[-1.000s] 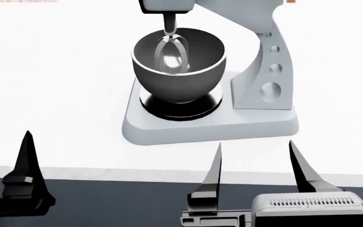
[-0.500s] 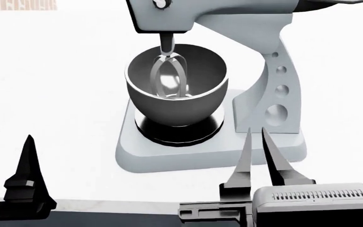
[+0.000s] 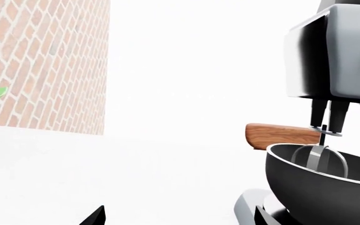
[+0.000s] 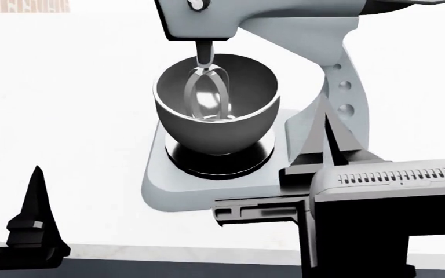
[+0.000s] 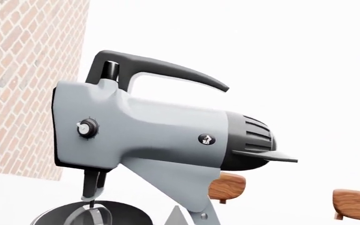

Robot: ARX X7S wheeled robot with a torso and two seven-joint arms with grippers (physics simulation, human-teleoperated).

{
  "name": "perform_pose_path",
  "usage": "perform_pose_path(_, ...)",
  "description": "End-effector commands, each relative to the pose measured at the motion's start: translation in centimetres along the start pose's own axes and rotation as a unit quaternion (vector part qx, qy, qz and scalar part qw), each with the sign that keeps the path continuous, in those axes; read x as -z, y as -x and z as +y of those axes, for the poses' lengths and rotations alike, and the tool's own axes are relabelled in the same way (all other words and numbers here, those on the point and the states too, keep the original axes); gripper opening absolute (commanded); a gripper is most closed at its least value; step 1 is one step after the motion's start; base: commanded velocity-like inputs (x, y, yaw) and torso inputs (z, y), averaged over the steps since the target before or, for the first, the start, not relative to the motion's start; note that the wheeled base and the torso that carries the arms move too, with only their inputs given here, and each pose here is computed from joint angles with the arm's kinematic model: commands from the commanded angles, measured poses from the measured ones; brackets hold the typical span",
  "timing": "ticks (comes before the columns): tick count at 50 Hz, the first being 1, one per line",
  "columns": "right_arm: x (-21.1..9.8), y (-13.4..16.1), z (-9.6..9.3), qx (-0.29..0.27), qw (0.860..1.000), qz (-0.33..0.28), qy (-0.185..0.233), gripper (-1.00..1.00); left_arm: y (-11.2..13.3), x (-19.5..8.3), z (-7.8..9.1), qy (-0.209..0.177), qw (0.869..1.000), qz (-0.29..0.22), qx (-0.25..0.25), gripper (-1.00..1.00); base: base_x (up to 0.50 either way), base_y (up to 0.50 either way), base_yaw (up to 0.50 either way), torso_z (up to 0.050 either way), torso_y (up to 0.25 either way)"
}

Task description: Open the stand mixer head.

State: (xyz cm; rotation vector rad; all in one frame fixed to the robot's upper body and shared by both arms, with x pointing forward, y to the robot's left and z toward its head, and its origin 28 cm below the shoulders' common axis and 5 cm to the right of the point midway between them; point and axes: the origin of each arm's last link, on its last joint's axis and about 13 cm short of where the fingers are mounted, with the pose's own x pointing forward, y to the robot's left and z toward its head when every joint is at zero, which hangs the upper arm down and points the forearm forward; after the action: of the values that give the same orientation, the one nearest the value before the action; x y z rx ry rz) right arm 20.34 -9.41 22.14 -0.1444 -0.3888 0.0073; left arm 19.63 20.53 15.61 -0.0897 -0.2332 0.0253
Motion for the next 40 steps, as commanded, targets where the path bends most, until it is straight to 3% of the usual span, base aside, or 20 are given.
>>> perform_pose_path(1, -0.4, -1.3, -0.6, 0.013, 1.0, -0.003, 0.006, -1.0, -0.4, 0.1, 0.3, 0.009, 1.0, -0.018, 0.008, 1.0, 0.0, 0.0, 0.0, 0.0, 0.0)
perform_pose_path(40, -1.8, -5.5, -2.2, 0.043, 0.997, 0.0, 0.066, -1.0, -0.5, 1.1, 0.6, 0.01, 1.0, -0.009, 0.006, 1.0, 0.0, 0.0, 0.0, 0.0, 0.0)
